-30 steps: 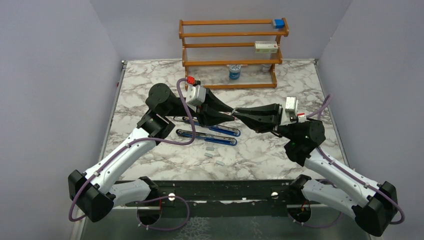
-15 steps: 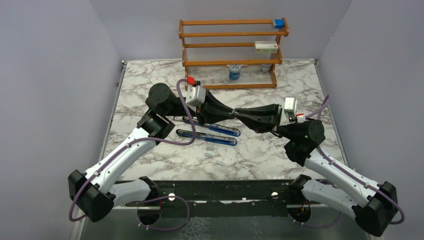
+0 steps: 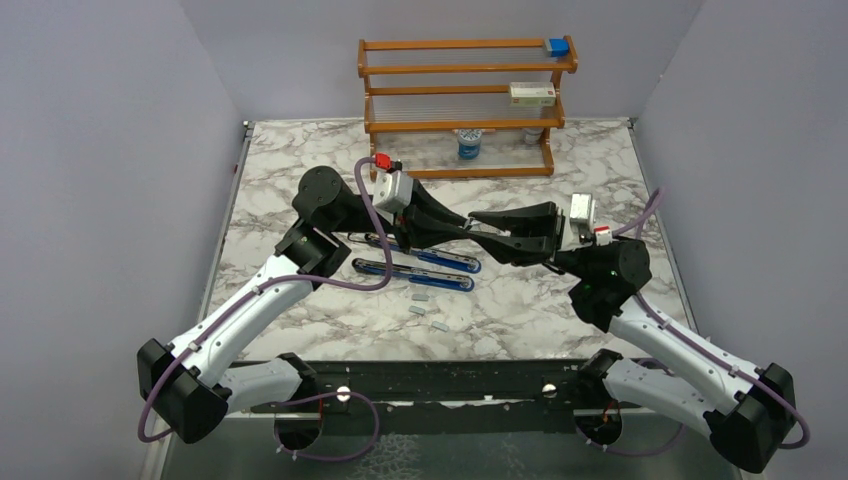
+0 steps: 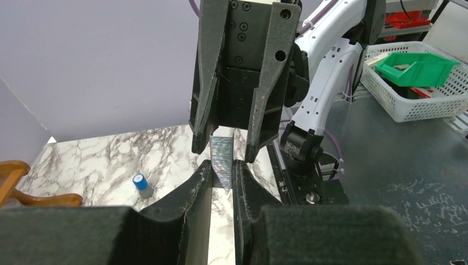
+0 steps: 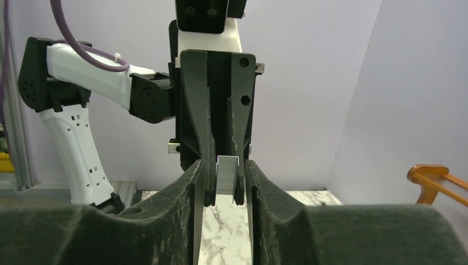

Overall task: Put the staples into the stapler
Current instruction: Place the staple at the center of the board.

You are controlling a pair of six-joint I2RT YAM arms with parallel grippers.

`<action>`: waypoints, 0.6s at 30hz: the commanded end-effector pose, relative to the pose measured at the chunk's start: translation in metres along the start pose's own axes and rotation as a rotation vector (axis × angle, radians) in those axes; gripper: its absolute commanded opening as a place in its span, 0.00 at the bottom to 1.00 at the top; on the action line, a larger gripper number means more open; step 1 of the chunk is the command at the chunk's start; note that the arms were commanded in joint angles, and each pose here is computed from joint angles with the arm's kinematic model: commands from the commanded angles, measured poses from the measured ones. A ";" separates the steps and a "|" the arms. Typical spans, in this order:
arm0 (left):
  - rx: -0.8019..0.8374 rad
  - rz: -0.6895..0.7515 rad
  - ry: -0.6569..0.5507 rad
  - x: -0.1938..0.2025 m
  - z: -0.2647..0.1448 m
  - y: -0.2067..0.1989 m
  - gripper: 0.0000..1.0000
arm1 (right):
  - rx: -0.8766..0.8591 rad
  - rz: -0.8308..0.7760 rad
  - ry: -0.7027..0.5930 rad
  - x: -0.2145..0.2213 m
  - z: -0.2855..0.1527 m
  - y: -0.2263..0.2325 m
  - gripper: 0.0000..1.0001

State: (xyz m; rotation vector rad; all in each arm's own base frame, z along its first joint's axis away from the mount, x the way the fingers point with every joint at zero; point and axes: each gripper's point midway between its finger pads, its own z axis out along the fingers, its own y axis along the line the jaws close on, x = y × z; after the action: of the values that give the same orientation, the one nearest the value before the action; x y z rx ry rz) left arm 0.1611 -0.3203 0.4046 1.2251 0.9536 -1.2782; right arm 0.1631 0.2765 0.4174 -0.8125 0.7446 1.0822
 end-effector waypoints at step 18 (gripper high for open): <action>-0.198 0.090 0.577 0.164 -0.042 0.051 0.00 | 0.646 -0.129 0.084 -0.027 -0.059 -0.090 0.47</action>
State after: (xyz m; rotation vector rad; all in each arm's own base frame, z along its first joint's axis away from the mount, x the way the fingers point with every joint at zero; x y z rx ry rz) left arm 0.2311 -0.3225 0.3077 1.3030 1.2654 -0.9044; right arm 0.1745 0.2256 0.4621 -0.5905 0.7566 0.8588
